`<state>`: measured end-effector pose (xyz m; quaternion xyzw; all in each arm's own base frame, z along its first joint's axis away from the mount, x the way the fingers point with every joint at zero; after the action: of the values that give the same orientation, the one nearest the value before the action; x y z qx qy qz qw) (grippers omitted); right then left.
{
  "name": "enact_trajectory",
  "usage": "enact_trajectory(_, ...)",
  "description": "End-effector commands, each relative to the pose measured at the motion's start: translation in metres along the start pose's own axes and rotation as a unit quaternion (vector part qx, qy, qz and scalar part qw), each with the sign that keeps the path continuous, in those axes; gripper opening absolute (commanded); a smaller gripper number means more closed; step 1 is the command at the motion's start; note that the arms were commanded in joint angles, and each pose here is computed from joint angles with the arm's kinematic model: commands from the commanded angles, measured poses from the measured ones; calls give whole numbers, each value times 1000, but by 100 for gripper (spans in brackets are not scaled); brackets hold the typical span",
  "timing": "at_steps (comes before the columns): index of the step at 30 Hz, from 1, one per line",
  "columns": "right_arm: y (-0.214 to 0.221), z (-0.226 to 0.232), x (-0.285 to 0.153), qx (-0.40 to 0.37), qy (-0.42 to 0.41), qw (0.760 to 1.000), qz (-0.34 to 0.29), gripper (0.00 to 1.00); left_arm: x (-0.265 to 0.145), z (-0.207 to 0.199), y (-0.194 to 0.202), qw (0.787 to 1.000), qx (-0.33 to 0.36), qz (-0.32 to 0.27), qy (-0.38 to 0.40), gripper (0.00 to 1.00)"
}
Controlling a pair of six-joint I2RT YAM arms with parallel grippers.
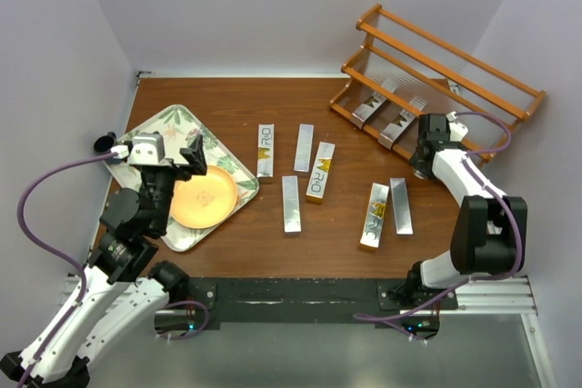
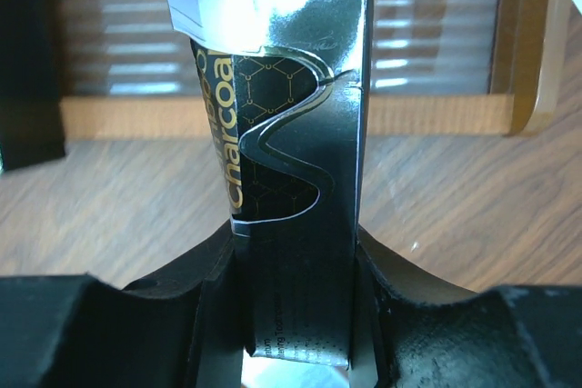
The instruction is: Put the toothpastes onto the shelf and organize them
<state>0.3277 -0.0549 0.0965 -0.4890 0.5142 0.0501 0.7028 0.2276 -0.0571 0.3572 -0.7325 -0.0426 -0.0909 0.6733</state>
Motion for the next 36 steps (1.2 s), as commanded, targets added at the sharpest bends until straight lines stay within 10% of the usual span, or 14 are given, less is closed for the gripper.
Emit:
enact_trajectory(1,-36,6,6,35,3,998,-51,41,0,2,-5,1000,-3,-18,-7,100)
enact_trajectory(36,-41,5,-28,51,-83,992,-80,72,2,-2,-1,1000,-2,-15,2,100)
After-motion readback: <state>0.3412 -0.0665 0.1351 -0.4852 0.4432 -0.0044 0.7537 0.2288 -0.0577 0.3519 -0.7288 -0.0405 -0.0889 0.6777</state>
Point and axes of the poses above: each gripper's point midway between its finger pads, its own x axis out along the fingers, its own z axis along the line the jaws close on, y = z × x, the point moved 2 cm from there along -x, back along the fingers, and after that the axes turned 1 degree about -x, right-handed, at the moved point
